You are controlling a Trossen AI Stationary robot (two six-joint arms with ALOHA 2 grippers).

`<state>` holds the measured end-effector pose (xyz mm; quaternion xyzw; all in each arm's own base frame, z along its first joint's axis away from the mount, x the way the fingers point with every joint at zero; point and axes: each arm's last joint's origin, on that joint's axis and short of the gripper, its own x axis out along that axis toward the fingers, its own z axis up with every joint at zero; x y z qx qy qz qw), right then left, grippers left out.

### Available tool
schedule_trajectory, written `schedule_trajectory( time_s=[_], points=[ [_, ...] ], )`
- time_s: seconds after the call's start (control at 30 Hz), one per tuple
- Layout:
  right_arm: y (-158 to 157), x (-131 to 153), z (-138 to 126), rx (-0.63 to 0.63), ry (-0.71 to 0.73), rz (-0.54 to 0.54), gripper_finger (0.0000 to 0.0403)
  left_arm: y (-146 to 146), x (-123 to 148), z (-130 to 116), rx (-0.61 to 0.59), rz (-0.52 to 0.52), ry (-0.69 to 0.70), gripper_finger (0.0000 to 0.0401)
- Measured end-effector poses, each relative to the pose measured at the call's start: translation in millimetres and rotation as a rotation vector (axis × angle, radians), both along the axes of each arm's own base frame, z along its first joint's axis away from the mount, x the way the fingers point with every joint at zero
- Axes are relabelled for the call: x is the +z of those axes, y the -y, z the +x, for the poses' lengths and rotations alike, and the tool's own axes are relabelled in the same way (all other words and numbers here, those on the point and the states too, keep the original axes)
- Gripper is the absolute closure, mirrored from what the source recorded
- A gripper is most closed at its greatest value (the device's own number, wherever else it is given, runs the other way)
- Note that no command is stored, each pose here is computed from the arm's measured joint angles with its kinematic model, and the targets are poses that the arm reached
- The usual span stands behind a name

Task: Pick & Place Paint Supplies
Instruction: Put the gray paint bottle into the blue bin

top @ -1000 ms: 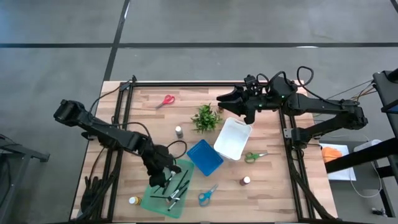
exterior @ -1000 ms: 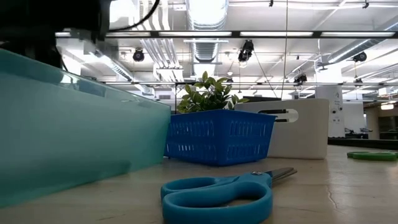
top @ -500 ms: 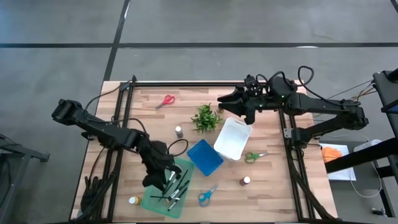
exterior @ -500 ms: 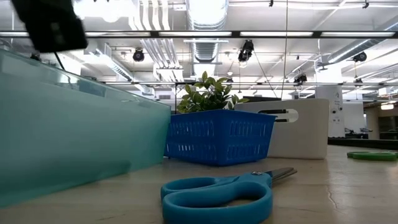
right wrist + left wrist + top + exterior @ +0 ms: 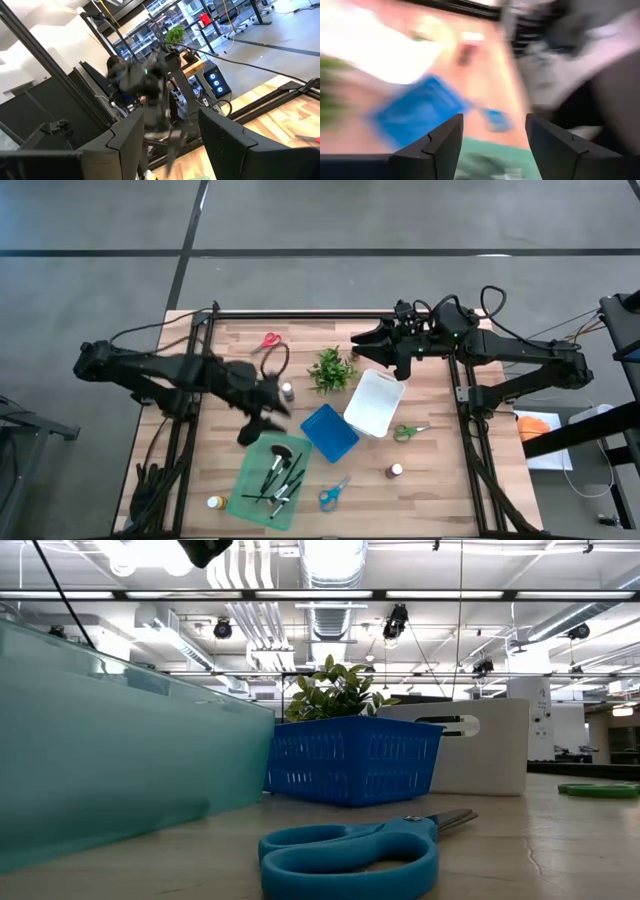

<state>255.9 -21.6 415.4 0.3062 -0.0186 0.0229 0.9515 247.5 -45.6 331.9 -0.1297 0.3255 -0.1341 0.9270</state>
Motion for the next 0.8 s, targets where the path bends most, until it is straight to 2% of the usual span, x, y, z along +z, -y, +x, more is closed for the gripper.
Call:
schedule_trajectory(
  time_s=[0.1, 0.17, 0.3, 0.4, 0.5, 0.57, 0.63, 0.7, 0.8],
  points=[
    [-0.1, 0.0, -0.9, 0.0, -0.004, 0.001, 0.0217, -20.0, 17.0, -2.9, 0.113, 0.208, -0.069, 0.0178],
    [-0.1, -0.3, -0.9, 0.0, -0.008, 0.0, 0.0217, -34.6, 21.5, -5.1, 0.161, 0.276, -0.156, 0.0178],
    [-0.3, -2.6, -0.8, 0.0, -0.031, 0.003, 0.0217, -56.8, 13.8, -13.4, 0.186, 0.334, -0.36, 0.0178],
    [-1.2, -2.7, -0.8, 0.005, -0.033, 0.006, 0.0217, -57.4, 0.0, -21.7, 0.115, 0.3, -0.48, 0.0178],
    [-2.2, -1.5, -2.6, 0.009, -0.028, 0.006, 0.0217, -46.6, -10.8, -25.8, -0.01, 0.233, -0.503, 0.0178],
    [-2.5, -0.3, -4.0, 0.01, -0.022, 0.006, 0.0217, -38.9, -17.0, -25.5, -0.061, 0.274, -0.491, 0.0178],
    [-2.4, -0.3, -4.3, 0.008, -0.022, 0.003, 0.0217, -34.0, -23.0, -22.6, -0.089, 0.356, -0.464, 0.0178],
    [-2.3, -0.3, -4.3, 0.008, -0.021, 0.002, 0.0217, -33.9, -29.0, -15.7, -0.083, 0.414, -0.425, 0.0178],
    [-2.3, -0.3, -4.3, 0.008, -0.022, 0.003, 0.0217, -43.6, -40.7, -3.8, -0.044, 0.431, -0.447, 0.0178]
  ],
)
